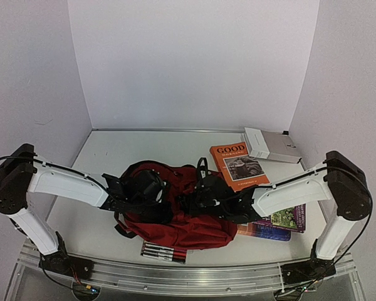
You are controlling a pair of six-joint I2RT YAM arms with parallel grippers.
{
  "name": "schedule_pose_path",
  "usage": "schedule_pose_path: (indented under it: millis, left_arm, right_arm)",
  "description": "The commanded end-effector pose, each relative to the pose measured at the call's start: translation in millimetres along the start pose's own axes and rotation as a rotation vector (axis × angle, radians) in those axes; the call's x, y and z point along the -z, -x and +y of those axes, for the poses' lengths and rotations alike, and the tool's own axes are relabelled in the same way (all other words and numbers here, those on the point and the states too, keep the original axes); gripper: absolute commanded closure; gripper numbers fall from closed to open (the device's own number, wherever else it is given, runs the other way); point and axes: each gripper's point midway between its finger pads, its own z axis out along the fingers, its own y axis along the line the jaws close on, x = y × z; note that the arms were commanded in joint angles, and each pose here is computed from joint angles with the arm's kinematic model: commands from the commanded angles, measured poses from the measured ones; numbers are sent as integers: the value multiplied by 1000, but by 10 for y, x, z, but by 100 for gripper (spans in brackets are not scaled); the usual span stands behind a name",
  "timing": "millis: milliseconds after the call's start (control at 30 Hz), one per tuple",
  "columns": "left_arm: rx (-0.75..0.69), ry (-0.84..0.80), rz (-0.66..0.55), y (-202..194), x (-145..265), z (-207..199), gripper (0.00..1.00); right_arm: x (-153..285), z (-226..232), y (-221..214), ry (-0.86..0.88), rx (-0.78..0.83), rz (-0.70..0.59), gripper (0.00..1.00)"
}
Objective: Pack the student bag
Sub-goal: Adjust the student bag at the center of the board.
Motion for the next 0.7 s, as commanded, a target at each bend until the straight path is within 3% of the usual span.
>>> schedule_pose_path:
  millis: [0, 300, 667]
  left_arm:
    - [16, 139, 70, -293, -137, 351, 92]
    - [103, 329, -72, 65, -76, 782, 96]
    - [181, 192, -292, 1100, 181, 980, 96]
  right_arm:
    - [228, 22, 503, -39, -40, -143, 100]
    - [125, 154, 753, -56, 5, -203, 100]
    - [-338, 332, 1282, 48, 60, -219, 100]
